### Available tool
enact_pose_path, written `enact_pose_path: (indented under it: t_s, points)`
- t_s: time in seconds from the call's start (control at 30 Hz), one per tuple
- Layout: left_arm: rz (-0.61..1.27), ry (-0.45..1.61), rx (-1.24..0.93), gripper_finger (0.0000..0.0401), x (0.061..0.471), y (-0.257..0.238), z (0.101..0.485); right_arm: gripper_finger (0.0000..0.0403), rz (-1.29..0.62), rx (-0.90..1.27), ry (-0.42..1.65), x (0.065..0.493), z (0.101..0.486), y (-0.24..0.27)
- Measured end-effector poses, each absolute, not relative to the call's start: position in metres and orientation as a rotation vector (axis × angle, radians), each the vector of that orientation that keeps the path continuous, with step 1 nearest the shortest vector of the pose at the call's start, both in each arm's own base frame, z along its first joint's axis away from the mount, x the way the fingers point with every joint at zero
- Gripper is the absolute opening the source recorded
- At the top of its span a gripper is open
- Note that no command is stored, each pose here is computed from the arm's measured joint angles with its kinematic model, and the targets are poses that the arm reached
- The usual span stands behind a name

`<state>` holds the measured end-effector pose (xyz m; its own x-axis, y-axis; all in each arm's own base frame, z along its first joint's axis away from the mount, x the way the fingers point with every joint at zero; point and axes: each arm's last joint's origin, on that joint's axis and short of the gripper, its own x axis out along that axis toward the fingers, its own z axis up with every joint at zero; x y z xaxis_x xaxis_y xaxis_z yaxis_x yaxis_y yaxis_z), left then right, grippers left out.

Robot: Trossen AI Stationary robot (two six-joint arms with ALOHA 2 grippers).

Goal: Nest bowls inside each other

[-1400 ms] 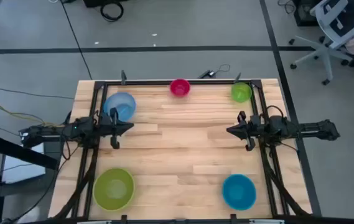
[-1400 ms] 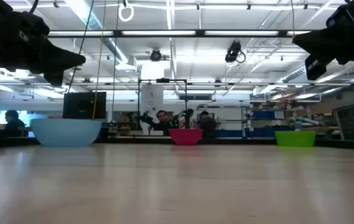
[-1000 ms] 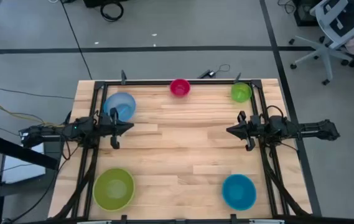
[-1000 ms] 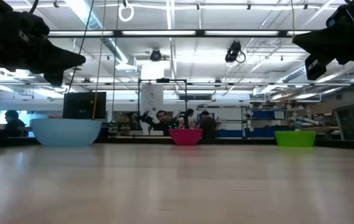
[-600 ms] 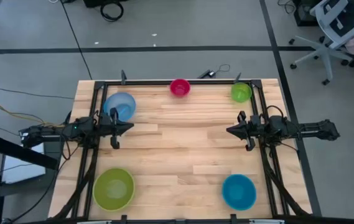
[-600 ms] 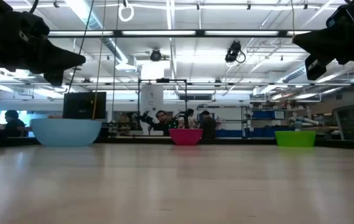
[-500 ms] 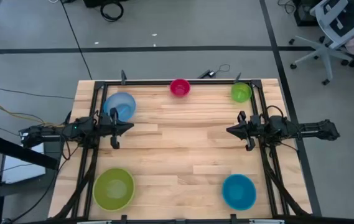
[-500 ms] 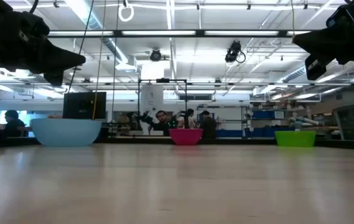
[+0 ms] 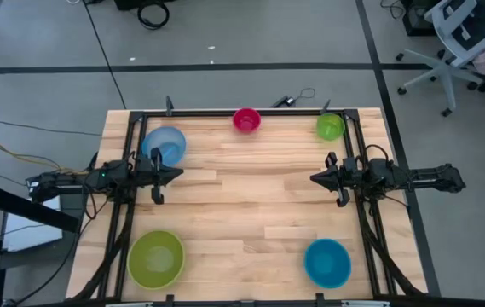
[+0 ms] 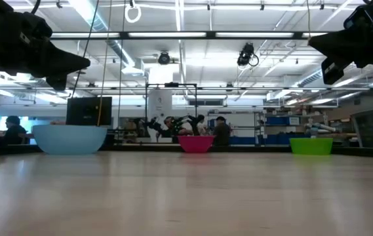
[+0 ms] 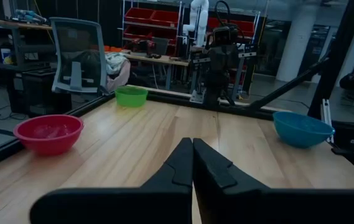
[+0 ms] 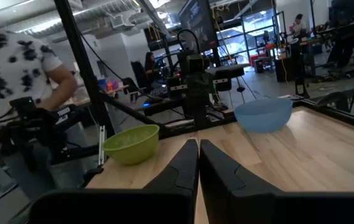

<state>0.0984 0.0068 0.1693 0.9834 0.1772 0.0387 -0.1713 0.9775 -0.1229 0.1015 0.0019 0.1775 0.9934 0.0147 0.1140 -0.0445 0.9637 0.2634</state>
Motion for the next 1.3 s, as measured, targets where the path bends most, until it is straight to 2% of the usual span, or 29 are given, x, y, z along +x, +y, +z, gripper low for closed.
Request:
enact_pose_path:
  t_s: [0.63, 0.8, 1.03, 1.2, 1.3]
  points:
    - [0.176, -0.05, -0.12, 0.0007, 0.098, 0.007, 0.169, 0.0023, 0.03, 0.269, -0.111, 0.102, 0.177, 0.002]
    - [0.186, -0.104, -0.103, 0.0007, 0.098, 0.007, 0.175, 0.0023, 0.03, 0.269, -0.112, 0.102, 0.178, 0.002]
    - [0.173, -0.13, -0.308, 0.0007, 0.098, 0.007, 0.175, 0.0023, 0.03, 0.268, -0.112, 0.102, 0.177, 0.002]
    - [0.163, -0.168, -0.387, 0.0007, 0.097, 0.007, 0.178, 0.0023, -0.215, 0.156, -0.139, 0.101, 0.178, -0.006]
    - [0.224, -0.182, -0.406, 0.0007, 0.098, 0.009, 0.179, 0.0023, -0.341, 0.131, -0.146, 0.1, 0.179, -0.01]
